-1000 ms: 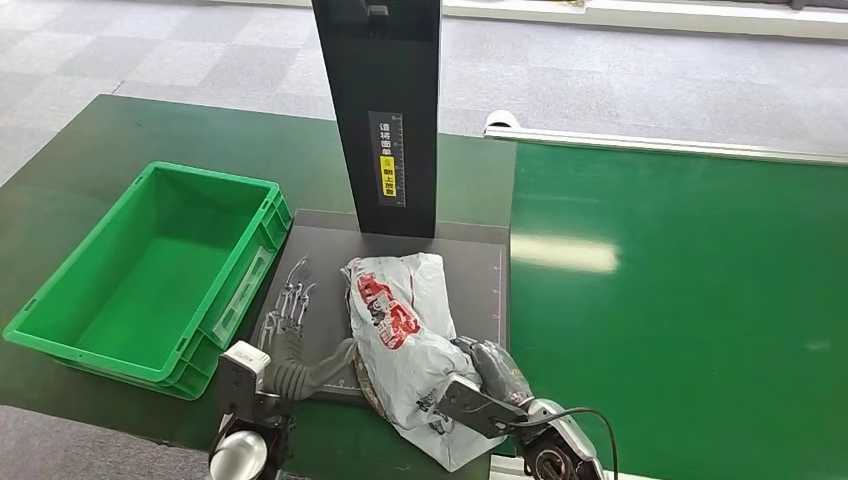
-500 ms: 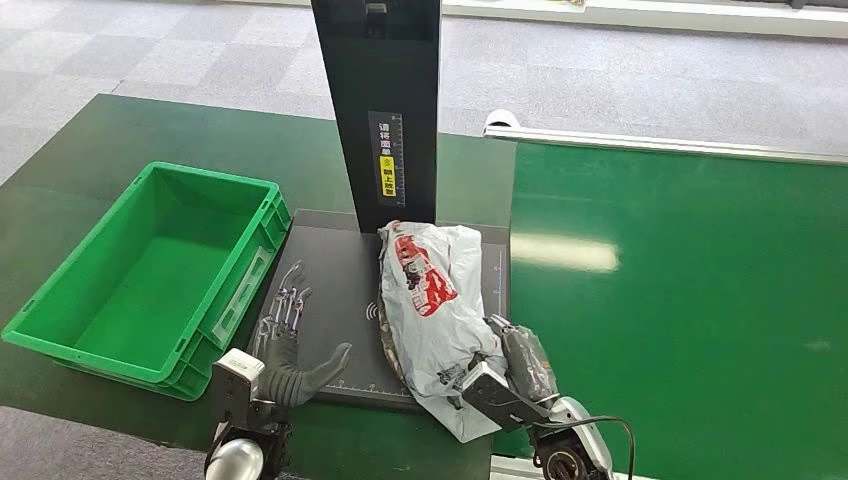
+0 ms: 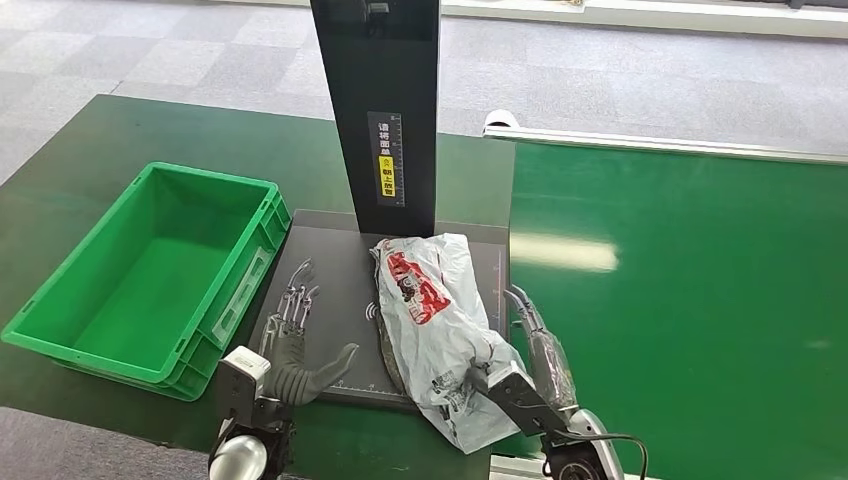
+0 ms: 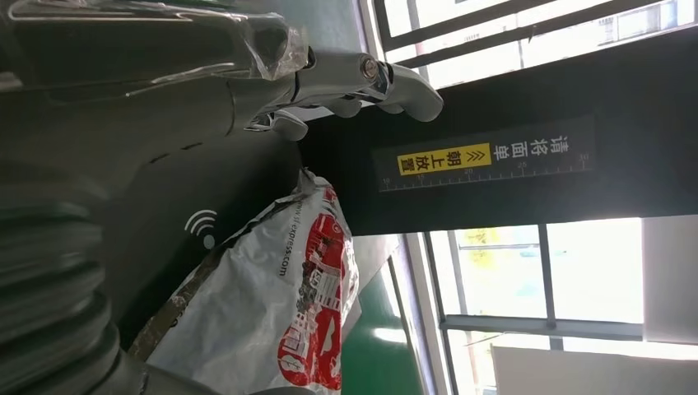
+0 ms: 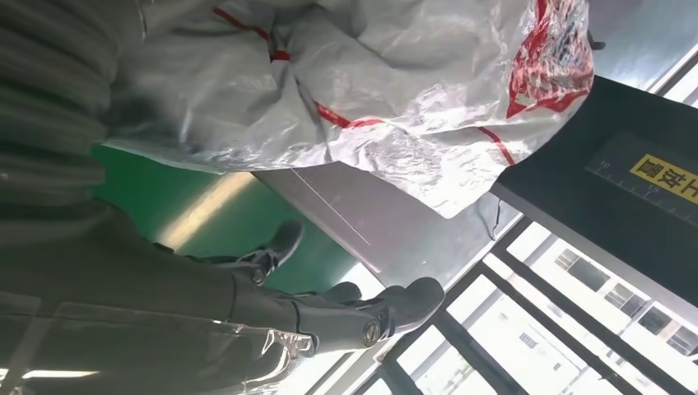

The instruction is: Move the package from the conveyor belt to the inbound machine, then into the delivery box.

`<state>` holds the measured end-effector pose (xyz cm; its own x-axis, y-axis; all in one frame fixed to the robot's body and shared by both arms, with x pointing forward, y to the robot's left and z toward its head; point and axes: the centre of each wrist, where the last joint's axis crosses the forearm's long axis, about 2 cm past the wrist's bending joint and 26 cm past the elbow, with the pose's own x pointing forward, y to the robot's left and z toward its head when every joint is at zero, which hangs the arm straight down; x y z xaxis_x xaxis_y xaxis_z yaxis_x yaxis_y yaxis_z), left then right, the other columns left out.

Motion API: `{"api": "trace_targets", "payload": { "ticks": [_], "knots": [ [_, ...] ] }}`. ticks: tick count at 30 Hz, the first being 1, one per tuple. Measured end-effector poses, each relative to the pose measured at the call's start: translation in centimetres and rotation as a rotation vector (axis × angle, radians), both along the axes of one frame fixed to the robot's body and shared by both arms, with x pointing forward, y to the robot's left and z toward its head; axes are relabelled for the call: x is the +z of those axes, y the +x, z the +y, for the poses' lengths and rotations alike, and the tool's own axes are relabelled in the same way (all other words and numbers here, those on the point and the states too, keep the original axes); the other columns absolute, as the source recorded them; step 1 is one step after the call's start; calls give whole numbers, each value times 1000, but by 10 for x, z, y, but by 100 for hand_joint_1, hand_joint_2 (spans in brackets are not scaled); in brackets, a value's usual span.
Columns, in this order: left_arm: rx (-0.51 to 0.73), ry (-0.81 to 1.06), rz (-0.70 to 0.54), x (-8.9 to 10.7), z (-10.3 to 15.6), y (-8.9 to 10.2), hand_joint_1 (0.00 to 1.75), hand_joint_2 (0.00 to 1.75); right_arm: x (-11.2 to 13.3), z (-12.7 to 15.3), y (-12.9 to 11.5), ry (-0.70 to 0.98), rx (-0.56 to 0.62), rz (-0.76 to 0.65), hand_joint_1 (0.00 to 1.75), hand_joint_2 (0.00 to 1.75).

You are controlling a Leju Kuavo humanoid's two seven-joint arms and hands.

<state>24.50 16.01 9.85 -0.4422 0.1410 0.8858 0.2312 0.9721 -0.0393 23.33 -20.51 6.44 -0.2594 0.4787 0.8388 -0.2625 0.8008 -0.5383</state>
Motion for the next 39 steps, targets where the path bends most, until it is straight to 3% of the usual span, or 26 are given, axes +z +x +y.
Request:
{"api": "trace_targets", "payload": {
  "ticks": [13,26,29,34,39],
  "knots": [
    [-6,0,-1,0,-2,1,0,175,0,-1,-1,11,-13,1,0,175],
    [-21,6,-23,4,-5,8,0,175,2,-4,-3,150,-32,-14,0,175],
    [-24,9,-24,4,-6,8,0,175,4,-10,-2,237,-106,-83,0,175],
    [-46,33,-12,6,-5,13,0,175,18,-45,0,442,-400,-207,0,175],
    [-49,39,-11,7,-6,18,0,175,24,-63,-2,465,-481,-249,0,175]
  ]
}}
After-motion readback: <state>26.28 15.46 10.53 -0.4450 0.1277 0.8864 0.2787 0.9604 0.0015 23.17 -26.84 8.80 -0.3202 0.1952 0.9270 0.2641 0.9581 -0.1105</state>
